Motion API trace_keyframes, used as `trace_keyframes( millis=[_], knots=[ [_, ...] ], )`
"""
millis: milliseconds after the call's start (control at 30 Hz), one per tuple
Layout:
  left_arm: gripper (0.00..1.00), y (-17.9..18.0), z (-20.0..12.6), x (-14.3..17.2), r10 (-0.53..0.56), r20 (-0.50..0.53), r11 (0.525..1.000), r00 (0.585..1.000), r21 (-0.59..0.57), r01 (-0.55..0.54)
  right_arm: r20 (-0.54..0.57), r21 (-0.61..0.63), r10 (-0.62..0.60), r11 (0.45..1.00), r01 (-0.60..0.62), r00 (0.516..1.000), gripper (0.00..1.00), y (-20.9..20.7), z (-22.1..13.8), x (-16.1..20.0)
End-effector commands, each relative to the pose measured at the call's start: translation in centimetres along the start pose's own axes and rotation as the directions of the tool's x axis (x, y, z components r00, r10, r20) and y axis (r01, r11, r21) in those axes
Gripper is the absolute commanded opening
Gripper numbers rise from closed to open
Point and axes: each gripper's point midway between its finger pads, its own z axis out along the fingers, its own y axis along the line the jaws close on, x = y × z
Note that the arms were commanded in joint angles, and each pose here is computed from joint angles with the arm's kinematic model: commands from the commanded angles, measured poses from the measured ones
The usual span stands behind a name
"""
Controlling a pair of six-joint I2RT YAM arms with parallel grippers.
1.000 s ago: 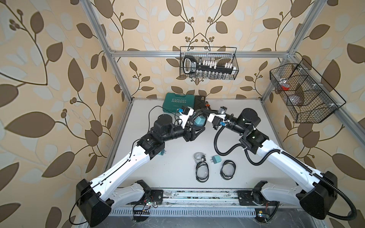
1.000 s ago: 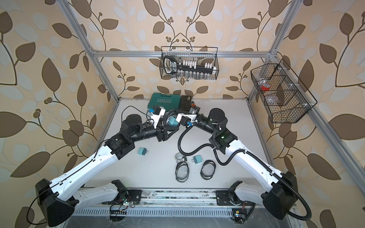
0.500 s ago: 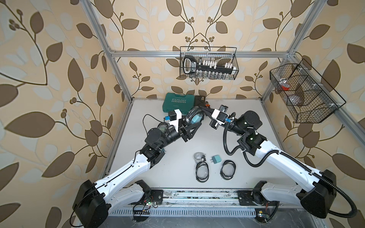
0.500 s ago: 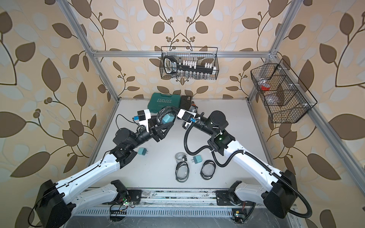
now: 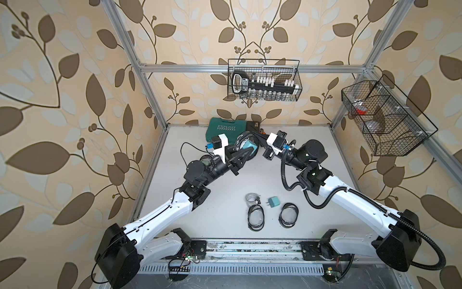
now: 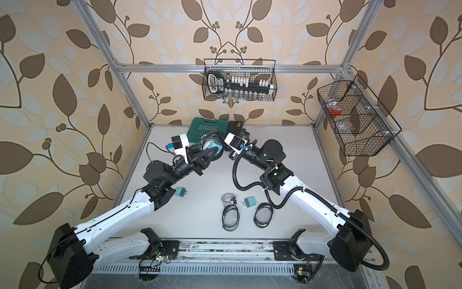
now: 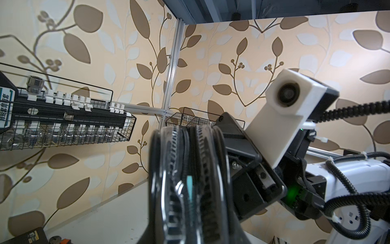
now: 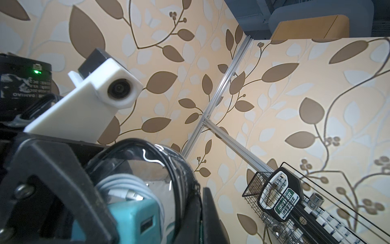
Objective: Pack away charging kits
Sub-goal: Zip the zipper on the storage bag.
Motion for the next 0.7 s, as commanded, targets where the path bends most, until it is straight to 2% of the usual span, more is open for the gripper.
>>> trace_keyframes(
  millis=[0, 100, 200, 300, 400, 433, 567, 667],
  knots=[
    [0.0, -1.8, 1.2, -2.3, -0.002, -0.05, 0.999, 0.999, 0.047, 0.004, -0.041, -0.008, -0.076, 0.997, 0.076, 0.996, 0.0, -0.1, 0.4, 0.3],
    [0.0, -2.4, 1.7, -0.7, -0.018, -0.218, 0.997, 0.976, 0.071, 0.034, -0.115, -0.007, -0.164, 0.986, 0.164, 0.98, 0.0, -1.5, 0.3, 1.4],
    [0.0, -2.7, 1.4, 1.1, -0.025, -0.341, 0.995, 0.94, 0.085, 0.057, -0.164, -0.023, -0.219, 0.976, 0.218, 0.962, 0.0, -3.2, 0.0, 2.2],
    [0.0, -2.3, 0.7, 3.2, -0.039, -0.451, 0.996, 0.892, 0.059, 0.073, -0.172, -0.011, -0.263, 0.964, 0.265, 0.949, 0.0, -4.6, -0.6, 2.1],
    [0.0, -1.7, -0.1, 5.4, -0.051, -0.554, 0.997, 0.831, 0.024, 0.077, -0.162, -0.064, -0.333, 0.943, 0.327, 0.929, 0.0, -4.0, -1.0, 1.8],
    [0.0, -1.5, -0.3, 6.0, -0.05, -0.584, 0.997, 0.811, 0.017, 0.074, -0.153, -0.082, -0.353, 0.935, 0.344, 0.923, 0.0, -3.7, -1.1, 1.6],
    [0.0, -0.9, -0.7, 7.7, -0.049, -0.636, 0.998, 0.77, 0.007, 0.069, -0.114, -0.101, -0.393, 0.918, 0.383, 0.913, 0.0, -3.2, -1.3, 0.9],
    [0.0, -1.0, -1.1, 8.9, -0.046, -0.672, 0.997, 0.739, 0.018, 0.079, -0.145, -0.093, -0.417, 0.909, 0.407, 0.897, 0.0, -3.8, -1.1, 1.4]
  ],
)
